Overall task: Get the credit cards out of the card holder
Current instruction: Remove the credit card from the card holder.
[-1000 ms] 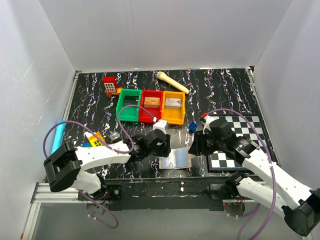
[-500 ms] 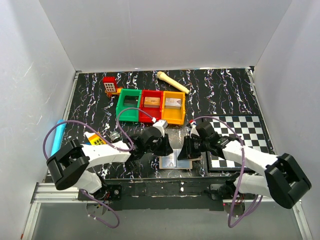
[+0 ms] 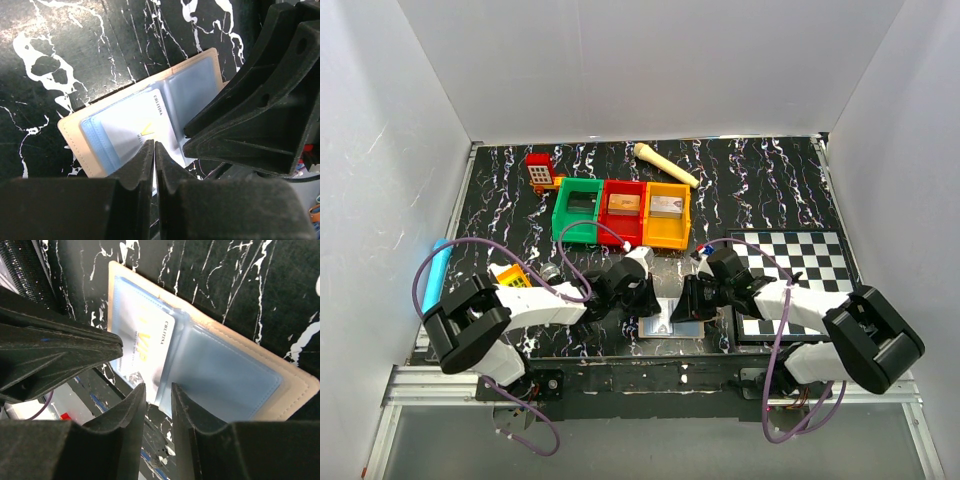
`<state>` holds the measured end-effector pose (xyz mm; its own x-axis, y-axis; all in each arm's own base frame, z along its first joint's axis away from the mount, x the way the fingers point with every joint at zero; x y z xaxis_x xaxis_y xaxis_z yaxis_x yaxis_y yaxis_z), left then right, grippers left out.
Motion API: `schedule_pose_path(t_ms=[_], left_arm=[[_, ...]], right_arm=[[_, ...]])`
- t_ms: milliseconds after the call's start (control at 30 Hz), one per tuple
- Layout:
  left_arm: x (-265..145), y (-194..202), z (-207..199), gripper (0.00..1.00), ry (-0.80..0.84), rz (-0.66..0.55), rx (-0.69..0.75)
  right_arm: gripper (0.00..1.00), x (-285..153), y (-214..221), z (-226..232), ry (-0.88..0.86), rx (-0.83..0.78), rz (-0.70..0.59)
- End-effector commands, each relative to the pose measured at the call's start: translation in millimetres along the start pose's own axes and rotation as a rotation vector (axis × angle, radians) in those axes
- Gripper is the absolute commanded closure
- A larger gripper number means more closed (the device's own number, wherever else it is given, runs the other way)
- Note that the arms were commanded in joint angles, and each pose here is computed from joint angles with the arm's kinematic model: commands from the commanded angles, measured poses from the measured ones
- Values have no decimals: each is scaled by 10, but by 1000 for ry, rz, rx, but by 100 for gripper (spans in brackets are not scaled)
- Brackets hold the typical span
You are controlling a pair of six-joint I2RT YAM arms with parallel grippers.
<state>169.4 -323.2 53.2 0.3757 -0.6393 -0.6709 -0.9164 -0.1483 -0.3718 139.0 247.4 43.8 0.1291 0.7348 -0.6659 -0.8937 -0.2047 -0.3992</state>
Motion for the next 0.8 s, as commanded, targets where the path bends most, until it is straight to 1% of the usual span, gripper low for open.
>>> schedule_pose_path(t_ms=[0, 300, 700, 767], left_arm=[[10, -94, 67, 99, -55, -38, -35], [30, -55, 302, 100, -158, -18, -79], [-50, -95, 432, 100, -178, -44, -106], [-92, -137, 402, 100, -164, -64, -104]], right_arm=[[64, 69, -68, -20, -3, -5, -30], [63, 105, -76, -75, 14, 9, -26], [61, 112, -174, -49, 5, 10, -33], [61, 90, -194, -29, 5, 7, -38]])
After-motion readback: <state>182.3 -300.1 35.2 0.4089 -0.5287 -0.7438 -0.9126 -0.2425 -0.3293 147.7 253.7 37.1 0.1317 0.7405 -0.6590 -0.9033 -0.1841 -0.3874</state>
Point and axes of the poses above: each gripper's point midway between its finger pads, its own x axis out along the fingers, its own z axis along the line the jaws close on, y = z × x, the point moved 1 cm from there along -x, back along the fingers, and after that the axes turned 13 degrees about -x, right-handed, at the moved point
